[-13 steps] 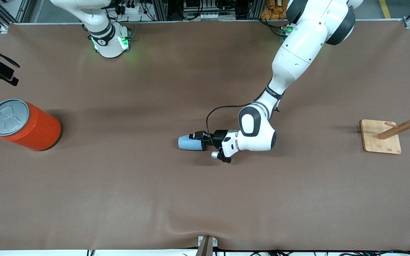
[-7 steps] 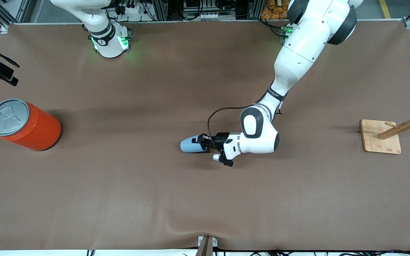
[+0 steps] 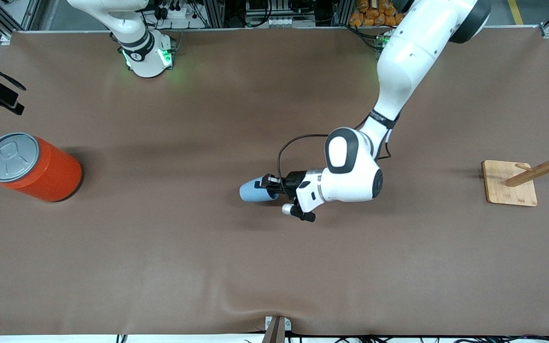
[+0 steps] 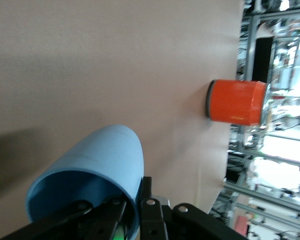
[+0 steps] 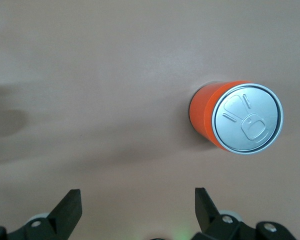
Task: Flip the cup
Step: 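Lift the blue cup with the left gripper toward the wooden stand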
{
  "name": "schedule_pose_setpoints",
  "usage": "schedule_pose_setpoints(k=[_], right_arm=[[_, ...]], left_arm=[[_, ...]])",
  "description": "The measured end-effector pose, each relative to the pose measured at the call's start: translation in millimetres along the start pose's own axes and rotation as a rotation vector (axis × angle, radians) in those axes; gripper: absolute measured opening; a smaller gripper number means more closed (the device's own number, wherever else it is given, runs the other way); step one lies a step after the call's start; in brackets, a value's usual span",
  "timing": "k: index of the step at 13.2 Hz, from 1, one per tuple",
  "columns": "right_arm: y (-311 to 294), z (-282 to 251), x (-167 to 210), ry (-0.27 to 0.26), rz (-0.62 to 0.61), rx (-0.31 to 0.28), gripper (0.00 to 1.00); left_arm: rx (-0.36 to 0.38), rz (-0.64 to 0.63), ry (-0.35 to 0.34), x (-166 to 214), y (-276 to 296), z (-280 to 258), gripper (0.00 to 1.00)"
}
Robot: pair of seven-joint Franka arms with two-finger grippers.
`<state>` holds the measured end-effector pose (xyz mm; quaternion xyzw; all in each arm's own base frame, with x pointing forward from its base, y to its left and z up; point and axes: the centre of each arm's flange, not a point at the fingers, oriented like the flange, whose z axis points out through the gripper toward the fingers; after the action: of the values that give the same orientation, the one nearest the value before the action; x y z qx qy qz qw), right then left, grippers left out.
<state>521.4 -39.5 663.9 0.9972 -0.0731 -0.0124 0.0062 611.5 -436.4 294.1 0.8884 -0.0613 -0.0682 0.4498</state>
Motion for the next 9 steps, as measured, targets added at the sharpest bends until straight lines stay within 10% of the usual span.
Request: schedule_pose_setpoints(k=[9], right_arm=[[1.3,-13.2,-9.2,0.024,0.000,0.003,1.00]], left_arm=[[0.648,0.080,-0.022,-25.5,-42.4,-190.1,0.07]])
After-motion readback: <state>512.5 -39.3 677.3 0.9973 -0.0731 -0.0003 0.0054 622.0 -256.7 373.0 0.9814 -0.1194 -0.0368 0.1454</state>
